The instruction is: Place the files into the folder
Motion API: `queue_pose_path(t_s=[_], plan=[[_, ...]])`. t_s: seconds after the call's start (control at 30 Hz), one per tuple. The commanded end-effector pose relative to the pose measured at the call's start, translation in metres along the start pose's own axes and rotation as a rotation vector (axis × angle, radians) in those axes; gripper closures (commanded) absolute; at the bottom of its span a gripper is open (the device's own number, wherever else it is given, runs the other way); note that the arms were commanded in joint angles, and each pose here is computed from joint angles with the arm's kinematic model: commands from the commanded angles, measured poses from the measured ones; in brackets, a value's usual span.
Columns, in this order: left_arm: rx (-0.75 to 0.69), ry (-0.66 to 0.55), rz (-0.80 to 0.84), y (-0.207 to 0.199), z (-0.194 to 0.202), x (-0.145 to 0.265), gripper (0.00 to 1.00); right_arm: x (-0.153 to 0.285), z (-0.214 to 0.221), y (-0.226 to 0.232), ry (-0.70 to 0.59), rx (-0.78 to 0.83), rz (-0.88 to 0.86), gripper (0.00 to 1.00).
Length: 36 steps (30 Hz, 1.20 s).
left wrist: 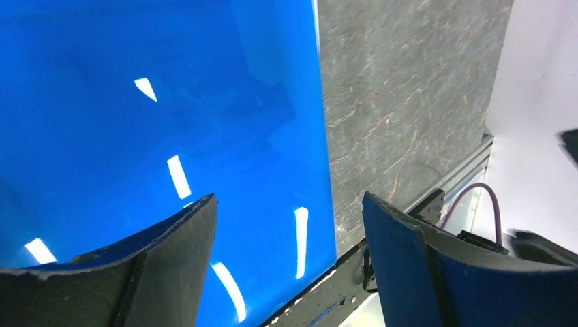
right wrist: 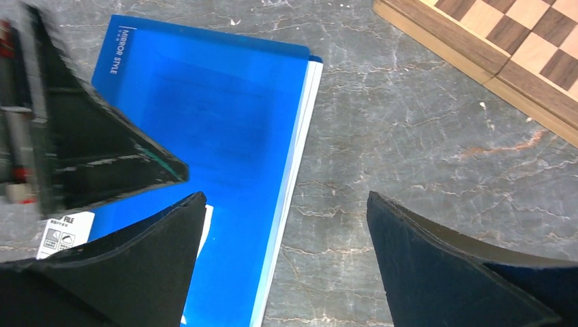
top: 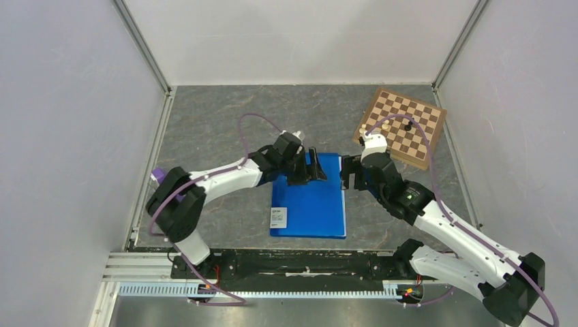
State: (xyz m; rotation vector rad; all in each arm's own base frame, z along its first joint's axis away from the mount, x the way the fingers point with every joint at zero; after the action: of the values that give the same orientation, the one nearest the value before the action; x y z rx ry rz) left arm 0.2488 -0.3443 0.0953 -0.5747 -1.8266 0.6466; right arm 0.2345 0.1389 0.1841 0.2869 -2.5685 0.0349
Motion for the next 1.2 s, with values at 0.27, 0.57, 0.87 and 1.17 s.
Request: queue_pose_path(t_s=[0.27,0.57,0.87,1.17], plan=[[-0.254,-0.306,-0.22,-0.013,-0.048,0.143,0.16,-0.007,-0.02,0.023,-0.083,-0.074,-0.105,0.09],[-0.234,-0.443,-0.318,0.013,-0.05,0.185,0.16,-0.011,-0.024,0.03,-0.103,-0.096,-0.135,0.09],[-0.241,-0.437,-0.326,0.02,-0.045,0.185,0.15,-0.012,-0.028,0.035,-0.106,-0.092,-0.153,0.09],[-0.229,-0.446,-0.342,0.022,-0.047,0.183,0.15,-0.01,-0.031,0.035,-0.116,-0.096,-0.154,0.09]])
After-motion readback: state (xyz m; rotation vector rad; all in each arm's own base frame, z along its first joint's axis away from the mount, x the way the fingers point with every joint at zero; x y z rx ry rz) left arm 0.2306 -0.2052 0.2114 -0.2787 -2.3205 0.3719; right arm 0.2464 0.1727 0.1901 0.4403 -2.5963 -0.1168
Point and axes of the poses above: each gripper's point midway between its finger pads, its own x axis back along the fingers, its own y axis along the line the jaws close on, z = x × y, the point moved 2 cm from there along x, back along the fingers, and after that the axes turned 3 degrees about x, right-handed, at the moved point
